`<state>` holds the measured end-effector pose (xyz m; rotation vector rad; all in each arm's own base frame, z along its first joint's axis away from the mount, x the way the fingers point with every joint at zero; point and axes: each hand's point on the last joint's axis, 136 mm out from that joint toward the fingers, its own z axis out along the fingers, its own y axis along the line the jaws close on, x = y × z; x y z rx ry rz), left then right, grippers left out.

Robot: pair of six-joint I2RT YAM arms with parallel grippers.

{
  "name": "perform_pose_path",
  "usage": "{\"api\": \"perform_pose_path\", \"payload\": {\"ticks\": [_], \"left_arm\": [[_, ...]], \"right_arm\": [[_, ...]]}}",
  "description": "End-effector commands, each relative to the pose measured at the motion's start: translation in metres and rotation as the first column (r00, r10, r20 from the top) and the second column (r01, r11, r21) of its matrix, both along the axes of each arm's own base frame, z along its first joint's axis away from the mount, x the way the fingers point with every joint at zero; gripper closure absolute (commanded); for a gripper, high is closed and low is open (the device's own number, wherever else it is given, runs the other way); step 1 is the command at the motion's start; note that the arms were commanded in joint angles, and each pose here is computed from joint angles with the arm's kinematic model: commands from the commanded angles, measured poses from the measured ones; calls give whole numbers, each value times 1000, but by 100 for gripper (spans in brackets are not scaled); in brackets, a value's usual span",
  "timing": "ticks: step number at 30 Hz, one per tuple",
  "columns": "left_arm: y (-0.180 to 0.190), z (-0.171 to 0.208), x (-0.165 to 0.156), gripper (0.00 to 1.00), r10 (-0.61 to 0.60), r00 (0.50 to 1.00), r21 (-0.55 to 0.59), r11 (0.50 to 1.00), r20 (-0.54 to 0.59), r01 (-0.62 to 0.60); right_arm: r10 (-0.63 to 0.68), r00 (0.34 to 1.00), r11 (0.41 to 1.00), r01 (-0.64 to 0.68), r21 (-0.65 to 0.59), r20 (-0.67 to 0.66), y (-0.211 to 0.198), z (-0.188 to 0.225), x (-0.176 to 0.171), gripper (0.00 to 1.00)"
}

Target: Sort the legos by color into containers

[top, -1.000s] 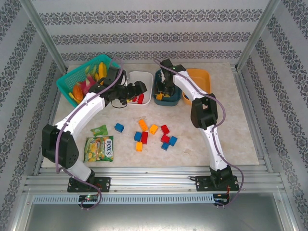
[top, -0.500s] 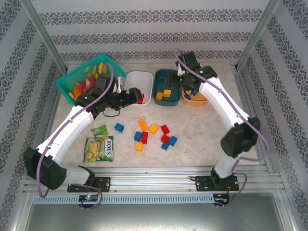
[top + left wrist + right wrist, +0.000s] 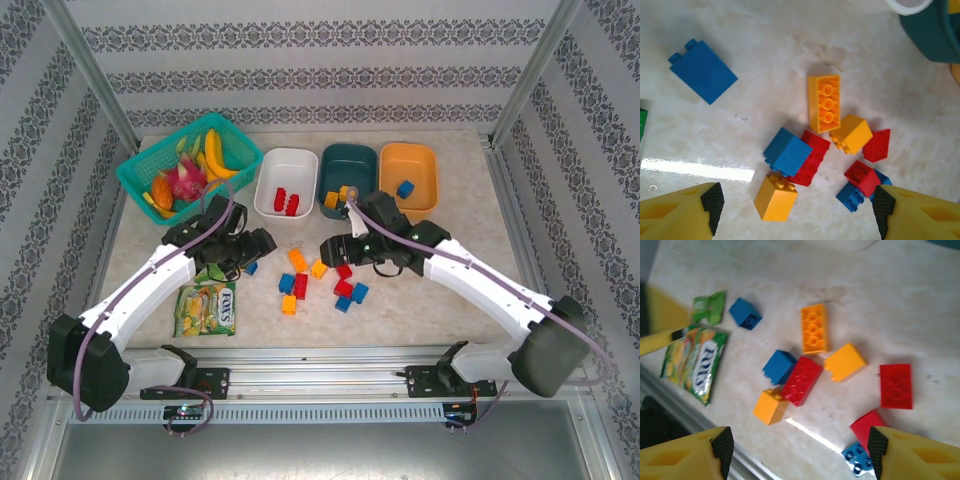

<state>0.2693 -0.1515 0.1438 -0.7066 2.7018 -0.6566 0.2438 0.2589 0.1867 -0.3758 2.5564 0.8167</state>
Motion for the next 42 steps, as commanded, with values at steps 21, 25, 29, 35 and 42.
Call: {"api": "perform_pose_path", "payload": {"ticks": [21,25,29,35,42], "left_arm": [[-46,-47,-30,26,-169,971,132,972,-172,192],[-45,-49,-36,26,-184,968,169,962,-172,213],[-46,-41,-25,26,-169,977,180,965,-127,190],[-61,-41,13,26,-131,988,199,969,-82,145],[-75,-64,51,33,-95,986,253,959,-140,129]], "right_arm": [[-53,998,999,53,8,17,-37,-16,-38,25],[-67,998,998,67,16,19,-42,-15,-42,25],[-76,997,996,75,38,33,-45,-10,-46,25],[-107,992,991,101,86,69,-50,-1,-47,23],[-102,992,991,94,93,78,-49,6,-46,22]]}}
